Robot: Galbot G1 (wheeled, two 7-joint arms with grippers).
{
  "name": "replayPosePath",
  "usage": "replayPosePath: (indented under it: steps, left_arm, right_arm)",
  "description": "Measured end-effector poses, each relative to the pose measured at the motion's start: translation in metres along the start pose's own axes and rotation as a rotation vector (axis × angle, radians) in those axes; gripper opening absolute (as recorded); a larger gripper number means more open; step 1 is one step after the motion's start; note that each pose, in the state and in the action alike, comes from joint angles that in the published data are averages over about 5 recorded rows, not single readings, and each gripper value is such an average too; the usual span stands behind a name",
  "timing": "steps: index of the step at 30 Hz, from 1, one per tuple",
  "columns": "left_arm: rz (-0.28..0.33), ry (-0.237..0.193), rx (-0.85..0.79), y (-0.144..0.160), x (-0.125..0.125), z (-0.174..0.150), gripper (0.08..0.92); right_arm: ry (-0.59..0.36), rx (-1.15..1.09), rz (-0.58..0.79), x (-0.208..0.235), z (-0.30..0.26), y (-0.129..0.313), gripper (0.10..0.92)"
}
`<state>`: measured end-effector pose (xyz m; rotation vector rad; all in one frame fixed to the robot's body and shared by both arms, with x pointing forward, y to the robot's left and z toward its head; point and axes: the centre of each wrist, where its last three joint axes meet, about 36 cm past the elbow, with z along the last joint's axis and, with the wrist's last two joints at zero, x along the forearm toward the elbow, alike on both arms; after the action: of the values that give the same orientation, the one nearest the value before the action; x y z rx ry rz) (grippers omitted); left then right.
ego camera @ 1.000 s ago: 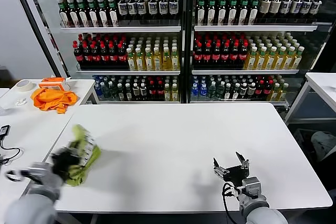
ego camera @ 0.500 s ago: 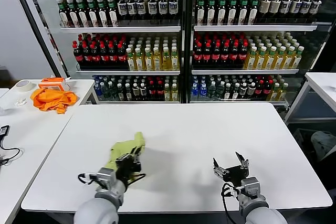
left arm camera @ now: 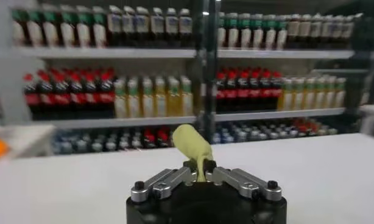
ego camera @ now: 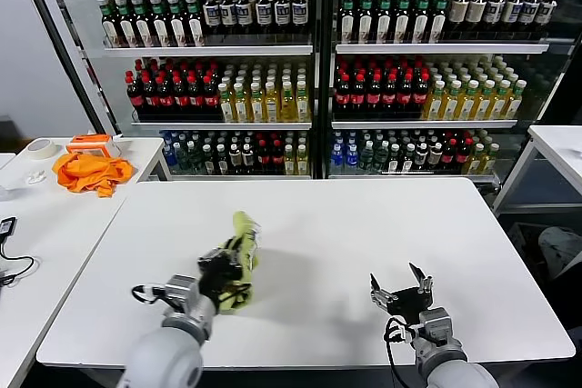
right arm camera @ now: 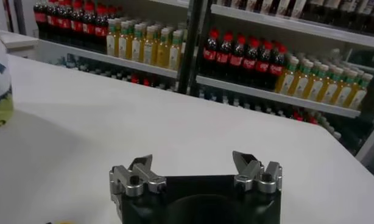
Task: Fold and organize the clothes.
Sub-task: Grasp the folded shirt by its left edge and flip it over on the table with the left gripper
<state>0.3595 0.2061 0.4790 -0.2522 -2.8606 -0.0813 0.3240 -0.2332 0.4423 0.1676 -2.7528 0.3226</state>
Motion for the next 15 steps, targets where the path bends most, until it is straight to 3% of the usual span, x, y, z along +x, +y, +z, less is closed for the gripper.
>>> replayPosePath:
  steps: [8,15]
  left_arm:
    - [-0.170,0.036,-0.245,0.088,0.014,-0.006,0.114]
    - [-0.301,0.057,-0.509,0.163,0.031,-0.033,0.114]
  right_arm:
    - [-0.003,0.000,-0.007,-0.003,-0.001,0.002,0.823]
    - [-0.007,0.000,-0.009,-0.005,-0.001,0.002,0.823]
